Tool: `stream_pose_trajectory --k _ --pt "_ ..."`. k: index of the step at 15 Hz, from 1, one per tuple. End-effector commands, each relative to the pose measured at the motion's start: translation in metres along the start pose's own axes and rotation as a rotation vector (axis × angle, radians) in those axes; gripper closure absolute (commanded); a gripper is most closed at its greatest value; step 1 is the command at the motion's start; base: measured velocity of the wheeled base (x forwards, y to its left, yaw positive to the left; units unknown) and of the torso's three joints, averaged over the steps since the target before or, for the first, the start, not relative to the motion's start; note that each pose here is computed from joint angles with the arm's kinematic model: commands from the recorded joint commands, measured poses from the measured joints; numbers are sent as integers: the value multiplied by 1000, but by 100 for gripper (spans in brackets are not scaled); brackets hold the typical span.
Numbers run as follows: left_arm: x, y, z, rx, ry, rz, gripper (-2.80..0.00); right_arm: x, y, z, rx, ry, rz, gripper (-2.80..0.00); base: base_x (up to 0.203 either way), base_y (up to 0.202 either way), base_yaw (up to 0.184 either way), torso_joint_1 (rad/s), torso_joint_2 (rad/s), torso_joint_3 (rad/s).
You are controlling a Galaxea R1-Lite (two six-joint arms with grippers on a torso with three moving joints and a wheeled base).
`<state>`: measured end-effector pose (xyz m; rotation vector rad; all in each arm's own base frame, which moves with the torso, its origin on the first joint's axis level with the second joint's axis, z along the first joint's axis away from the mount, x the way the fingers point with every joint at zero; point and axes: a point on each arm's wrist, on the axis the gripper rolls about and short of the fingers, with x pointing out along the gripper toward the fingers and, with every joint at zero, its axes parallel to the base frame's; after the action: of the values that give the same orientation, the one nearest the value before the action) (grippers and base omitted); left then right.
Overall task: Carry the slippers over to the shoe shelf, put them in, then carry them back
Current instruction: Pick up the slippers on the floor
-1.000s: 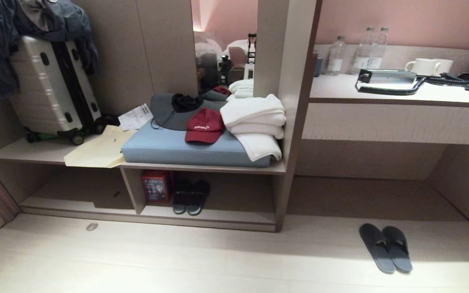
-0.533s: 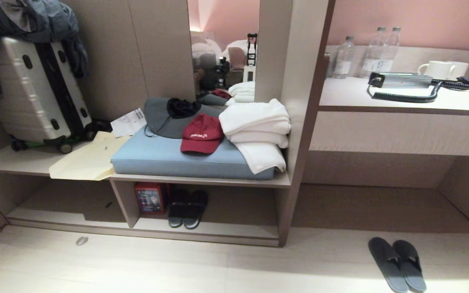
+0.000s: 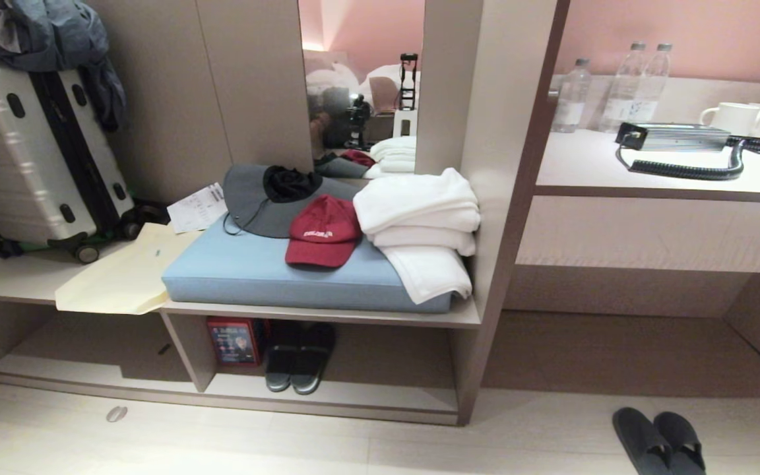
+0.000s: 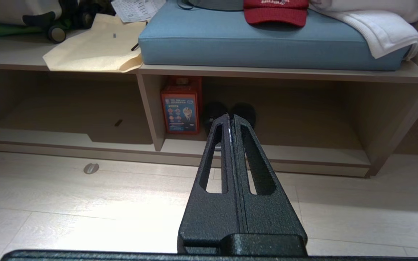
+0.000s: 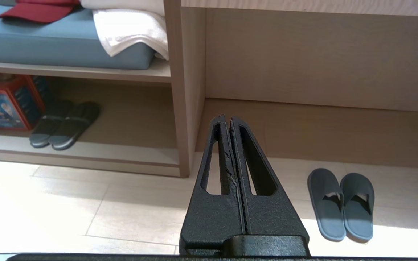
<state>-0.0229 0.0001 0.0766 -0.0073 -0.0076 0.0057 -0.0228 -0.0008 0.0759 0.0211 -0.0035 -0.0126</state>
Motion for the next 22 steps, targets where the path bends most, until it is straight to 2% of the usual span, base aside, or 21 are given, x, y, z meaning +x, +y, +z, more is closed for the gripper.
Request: stream_pose_trajectory --k 1,8,22 --pt "0 0 0 0 0 0 0 0 0 0 0 -1 0 0 0 0 0 0 0 0" --pt "0 0 0 -2 1 0 0 0 0 0 -4 0 0 0 -1 -12 0 0 0 0" --pt "0 0 0 -2 6 0 0 0 0 0 8 -1 3 0 0 -194 2 2 3 3"
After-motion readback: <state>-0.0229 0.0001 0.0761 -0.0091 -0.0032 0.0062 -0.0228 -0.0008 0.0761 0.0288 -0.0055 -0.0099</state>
